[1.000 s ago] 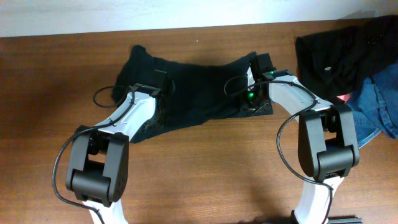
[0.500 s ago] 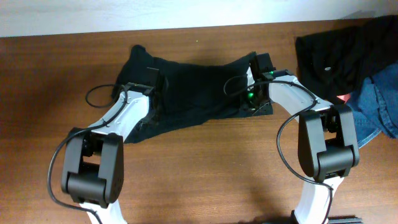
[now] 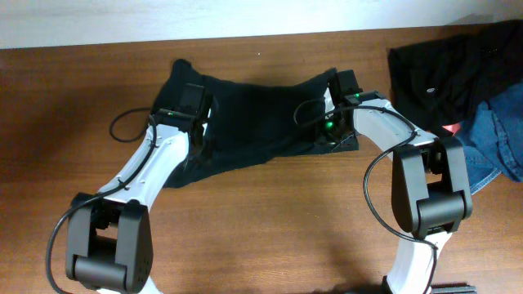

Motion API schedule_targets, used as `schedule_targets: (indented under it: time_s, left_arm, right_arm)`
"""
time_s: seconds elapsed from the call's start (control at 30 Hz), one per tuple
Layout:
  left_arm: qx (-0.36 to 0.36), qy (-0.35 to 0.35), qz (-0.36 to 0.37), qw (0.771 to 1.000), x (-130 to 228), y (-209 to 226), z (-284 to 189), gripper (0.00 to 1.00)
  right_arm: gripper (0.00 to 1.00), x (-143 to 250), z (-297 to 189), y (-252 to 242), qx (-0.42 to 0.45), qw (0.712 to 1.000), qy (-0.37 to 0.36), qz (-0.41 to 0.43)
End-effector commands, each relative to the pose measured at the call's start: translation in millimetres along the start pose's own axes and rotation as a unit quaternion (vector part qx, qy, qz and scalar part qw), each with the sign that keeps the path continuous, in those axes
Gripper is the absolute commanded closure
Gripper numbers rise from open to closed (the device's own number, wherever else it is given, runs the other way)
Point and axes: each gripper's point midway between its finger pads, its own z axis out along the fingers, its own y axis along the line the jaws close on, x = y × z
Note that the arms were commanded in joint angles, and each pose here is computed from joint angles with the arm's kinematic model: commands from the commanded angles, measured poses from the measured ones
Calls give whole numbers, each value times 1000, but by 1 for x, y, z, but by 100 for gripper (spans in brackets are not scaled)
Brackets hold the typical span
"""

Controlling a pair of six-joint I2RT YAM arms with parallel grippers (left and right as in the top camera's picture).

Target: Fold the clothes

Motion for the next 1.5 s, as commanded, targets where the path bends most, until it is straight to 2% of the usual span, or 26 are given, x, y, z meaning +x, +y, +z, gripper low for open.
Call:
schedule_targets:
  time_s: [0.0,0.23,0.53,0.73,0.87,1.47]
  left_arm:
    - [13,16,22,1000,12,-6,7,67]
    - [29,32,35,998,26,-13,16,65]
    - [30,6,37,999,25,-16,32,64]
    - [17,-4,47,999,28,-13,42,60]
    - [-6,-6,47,999,27,-5,42,60]
    - [2,-9,50,999,27,-10,53,61]
  right_arm:
    - [53,29,35,-26,41,998,50,9]
    - [53,28,35,-26,41,998,50,9]
    - [53,29,35,-26,41,998,50,9]
    - [53,28,35,-26,41,998,50,9]
    - [53,28,35,-26,41,998,50,9]
    - [53,28,35,-26,42,998,50,9]
